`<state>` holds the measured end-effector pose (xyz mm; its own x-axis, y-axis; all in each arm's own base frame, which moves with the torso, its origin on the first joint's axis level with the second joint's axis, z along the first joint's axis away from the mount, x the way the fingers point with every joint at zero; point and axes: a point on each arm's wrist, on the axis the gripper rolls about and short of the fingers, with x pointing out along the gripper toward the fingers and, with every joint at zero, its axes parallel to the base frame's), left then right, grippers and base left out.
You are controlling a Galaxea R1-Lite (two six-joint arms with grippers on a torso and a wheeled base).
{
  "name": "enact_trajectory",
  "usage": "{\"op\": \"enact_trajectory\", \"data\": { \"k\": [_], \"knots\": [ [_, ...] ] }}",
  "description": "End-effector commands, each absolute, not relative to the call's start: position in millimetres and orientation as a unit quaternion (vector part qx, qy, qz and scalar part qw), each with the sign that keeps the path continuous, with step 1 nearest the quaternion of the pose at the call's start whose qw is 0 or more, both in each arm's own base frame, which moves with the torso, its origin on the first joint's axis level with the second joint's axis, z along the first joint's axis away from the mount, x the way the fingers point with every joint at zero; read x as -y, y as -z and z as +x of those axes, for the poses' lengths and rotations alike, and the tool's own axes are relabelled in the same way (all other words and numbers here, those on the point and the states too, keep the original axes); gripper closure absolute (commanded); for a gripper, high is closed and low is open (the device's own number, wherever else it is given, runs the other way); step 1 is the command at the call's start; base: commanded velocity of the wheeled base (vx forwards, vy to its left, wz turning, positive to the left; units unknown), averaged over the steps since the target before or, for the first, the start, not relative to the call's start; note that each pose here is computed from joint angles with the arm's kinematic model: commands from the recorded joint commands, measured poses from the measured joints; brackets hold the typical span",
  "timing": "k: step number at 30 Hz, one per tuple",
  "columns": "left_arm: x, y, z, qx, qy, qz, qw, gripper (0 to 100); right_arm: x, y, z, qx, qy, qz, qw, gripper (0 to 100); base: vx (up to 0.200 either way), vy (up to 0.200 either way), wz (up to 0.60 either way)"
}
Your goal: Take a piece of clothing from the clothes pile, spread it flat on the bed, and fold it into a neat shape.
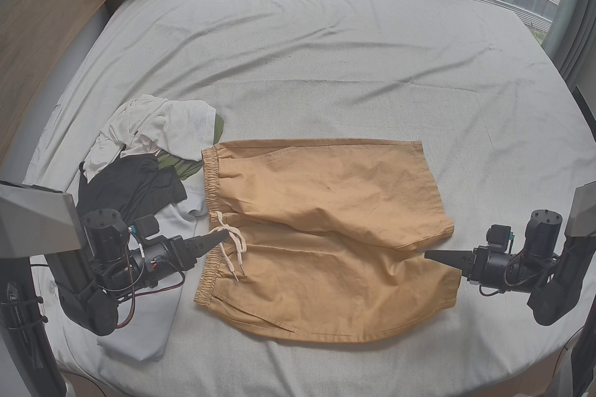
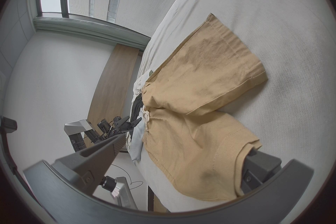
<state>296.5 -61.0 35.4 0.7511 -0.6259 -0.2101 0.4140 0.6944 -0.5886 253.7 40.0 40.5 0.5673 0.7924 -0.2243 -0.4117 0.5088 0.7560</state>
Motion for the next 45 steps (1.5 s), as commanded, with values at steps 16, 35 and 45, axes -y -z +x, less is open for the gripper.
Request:
{"op": "enact_trajectory", "data": {
  "k": [16,35,45],
  "knots": [
    [61.8,-31.0,296.9,-0.209,0.288,-0.264,0.897,0,-49.6,-20.2,216.9,-0.342,-0.416,0.282,0.794,0,0.0,0.0,0.0],
    [61.5,-30.3,297.5,-0.209,0.288,-0.264,0.897,0,-81.6,-41.5,203.8,-0.344,-0.476,0.28,0.759,100,0.0,0.0,0.0],
    [61.5,-28.6,298.0,-0.211,0.287,-0.264,0.896,0,-82.1,-41.0,204.1,-0.344,-0.476,0.279,0.759,100,0.0,0.0,0.0]
  ]
}}
